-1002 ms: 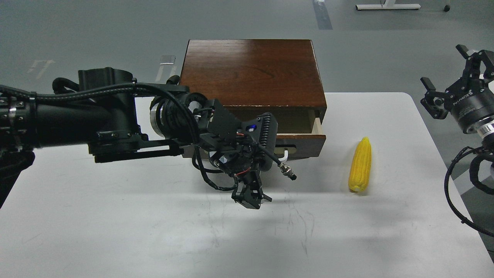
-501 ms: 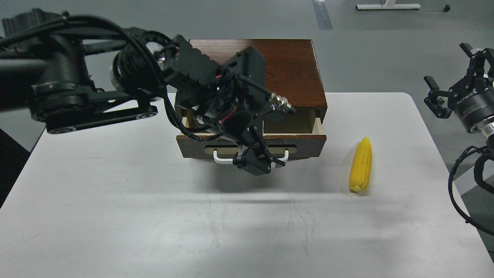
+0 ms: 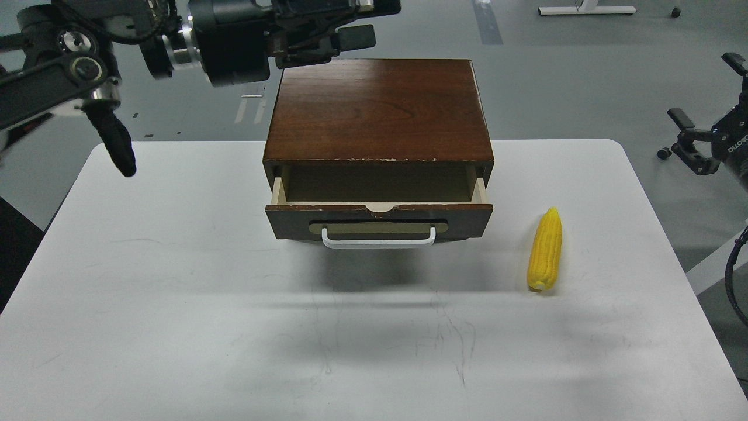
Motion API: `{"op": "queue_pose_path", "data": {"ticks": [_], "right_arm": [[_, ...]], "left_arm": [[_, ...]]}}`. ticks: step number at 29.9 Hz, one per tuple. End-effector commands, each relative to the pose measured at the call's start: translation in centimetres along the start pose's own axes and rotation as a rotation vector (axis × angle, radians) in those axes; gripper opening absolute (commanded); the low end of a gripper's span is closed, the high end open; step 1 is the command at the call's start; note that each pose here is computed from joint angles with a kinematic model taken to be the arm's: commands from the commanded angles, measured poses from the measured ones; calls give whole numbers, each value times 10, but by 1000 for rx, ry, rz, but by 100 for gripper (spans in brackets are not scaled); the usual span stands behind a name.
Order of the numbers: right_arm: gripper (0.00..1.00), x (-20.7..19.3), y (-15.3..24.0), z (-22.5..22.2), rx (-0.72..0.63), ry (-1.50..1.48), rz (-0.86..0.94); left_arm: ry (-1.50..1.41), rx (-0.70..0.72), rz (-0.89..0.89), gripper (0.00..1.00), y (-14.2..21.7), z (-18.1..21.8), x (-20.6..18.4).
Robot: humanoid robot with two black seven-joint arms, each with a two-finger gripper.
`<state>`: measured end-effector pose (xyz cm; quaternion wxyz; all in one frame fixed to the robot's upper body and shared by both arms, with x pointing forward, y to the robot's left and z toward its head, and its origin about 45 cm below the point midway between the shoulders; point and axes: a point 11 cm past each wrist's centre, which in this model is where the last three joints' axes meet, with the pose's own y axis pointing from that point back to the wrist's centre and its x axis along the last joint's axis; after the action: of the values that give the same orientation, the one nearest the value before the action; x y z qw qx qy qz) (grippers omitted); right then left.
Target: Put corn in drawer with both arms
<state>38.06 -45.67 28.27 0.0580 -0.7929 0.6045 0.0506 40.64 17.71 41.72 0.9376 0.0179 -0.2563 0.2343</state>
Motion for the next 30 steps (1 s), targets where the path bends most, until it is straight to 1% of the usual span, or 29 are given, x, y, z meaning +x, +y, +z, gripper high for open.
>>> {"op": "queue_pose_path", "data": {"ticks": [1,4,6,7,9,10,11,14,15,16,18,20,23,24,27,30], "right_arm": [[100,-10,1,9,-79,119,-64],[100,-14,4,11,-119,191,-102],[100,-23,5,13,-155,264,-157],[100,-26,6,9,-165,305,-178],[100,-26,10,4,-191,379,-202],[100,-26,10,4,-191,380,-202],[100,-25,14,1,-220,444,-222],[100,-32,20,-1,-291,605,-315],[100,-35,23,-1,-321,673,-349],[100,-35,23,-1,-321,673,-350],[100,-33,31,-2,-389,814,-402],[100,-26,36,-5,-445,920,-424],[100,-25,35,0,-509,1051,-487],[100,-28,33,6,-544,1116,-532],[100,-33,21,29,-614,1175,-614],[100,-28,14,43,-682,1202,-642]], "left_arm": [[181,45,226,99,34,-51,13],[245,49,335,99,54,-72,24],[315,66,470,99,83,-103,38],[357,64,515,99,92,-115,39],[426,48,571,99,107,-127,41],[426,48,572,99,107,-127,41],[465,38,611,99,118,-133,44],[526,52,638,99,130,-150,34],[541,56,639,98,130,-155,28],[541,56,639,98,130,-155,28],[563,59,637,99,127,-161,20],[568,53,633,99,124,-161,18],[568,45,632,99,121,-160,18],[569,38,632,99,120,-159,19],[567,37,626,99,119,-158,19],[572,32,620,98,116,-157,17]]}}
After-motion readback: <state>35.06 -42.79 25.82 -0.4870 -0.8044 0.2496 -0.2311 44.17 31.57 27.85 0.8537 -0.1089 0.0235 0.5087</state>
